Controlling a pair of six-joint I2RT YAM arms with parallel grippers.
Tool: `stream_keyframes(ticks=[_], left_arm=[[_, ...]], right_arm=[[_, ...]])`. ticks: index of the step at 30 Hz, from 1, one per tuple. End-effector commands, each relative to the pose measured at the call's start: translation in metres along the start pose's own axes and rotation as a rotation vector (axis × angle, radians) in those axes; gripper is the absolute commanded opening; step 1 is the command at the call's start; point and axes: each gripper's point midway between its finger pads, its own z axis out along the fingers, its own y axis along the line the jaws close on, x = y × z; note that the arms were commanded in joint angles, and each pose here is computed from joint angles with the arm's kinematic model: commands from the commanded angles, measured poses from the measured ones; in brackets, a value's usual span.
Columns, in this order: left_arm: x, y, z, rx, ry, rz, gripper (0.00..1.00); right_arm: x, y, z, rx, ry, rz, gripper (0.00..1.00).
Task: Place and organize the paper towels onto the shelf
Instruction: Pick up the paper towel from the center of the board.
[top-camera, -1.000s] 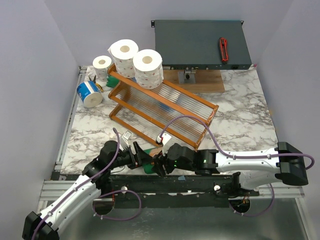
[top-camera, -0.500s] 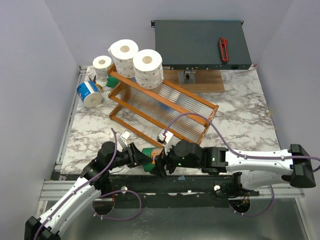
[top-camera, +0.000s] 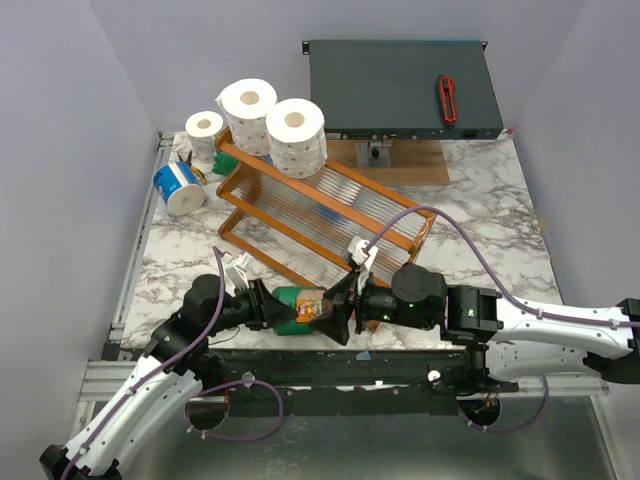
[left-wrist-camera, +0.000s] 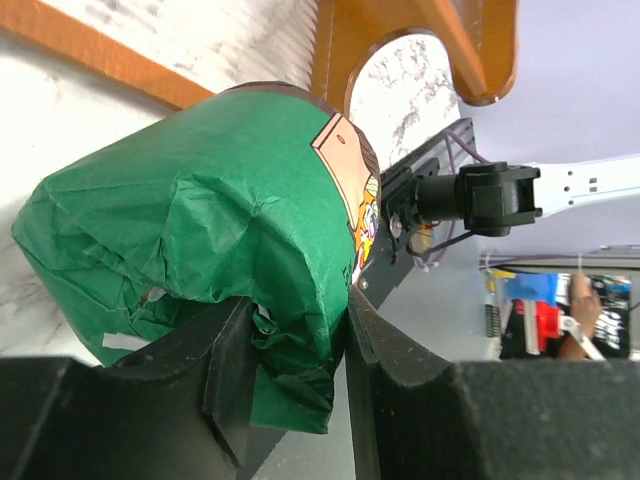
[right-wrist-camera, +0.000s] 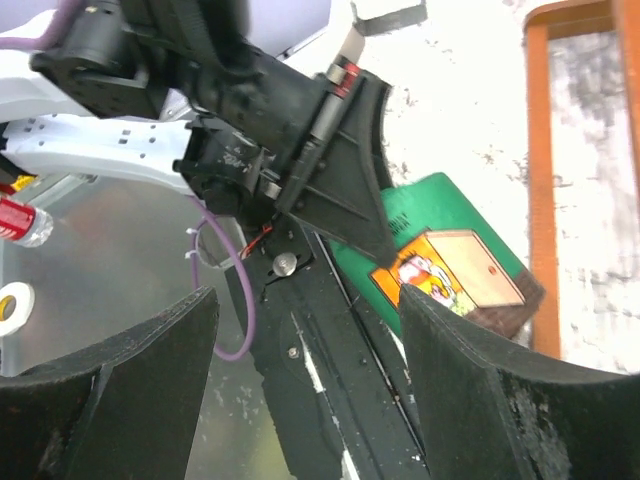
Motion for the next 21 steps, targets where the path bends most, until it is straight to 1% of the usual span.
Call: stream_keyframes(ticks=[1, 4, 6, 10, 12, 16, 21], left_arm=[[-0.03, -0.016, -0.02, -0.078, -0.079, 0.174, 0.16], [-0.041, -0.019, -0.024, -0.133, -0.082, 0.213, 0.16], [-0.045, -0.019, -0.021, -0.159, -0.066, 0.221, 0.14], [-0.059, -0.018, -0.019, -0.24, -0.044, 0.239, 0.1], [-0.068, -0.023, -0.019, -0.257, -0.059, 0.255, 0.1], [-0.085, -0.026, -0.018, -0.31, -0.09, 0.289, 0.1], [-0.098, -0.033, -0.008, -0.362, -0.083, 0.331, 0.1]], right_arm=[[-0.022, -0.019, -0.019, 0.106, -0.069, -0.044, 0.76], [-0.031, -0.027, -0.029, 0.145, -0.116, -0.046, 0.76], [-0.036, -0.033, -0.036, 0.174, -0.144, -0.044, 0.76], [-0.04, -0.043, -0.048, 0.225, -0.176, -0.041, 0.76], [-0.043, -0.047, -0.053, 0.242, -0.19, -0.041, 0.76], [-0.042, -0.055, -0.061, 0.28, -0.201, -0.047, 0.76], [-0.037, -0.063, -0.064, 0.311, -0.202, -0.054, 0.76]])
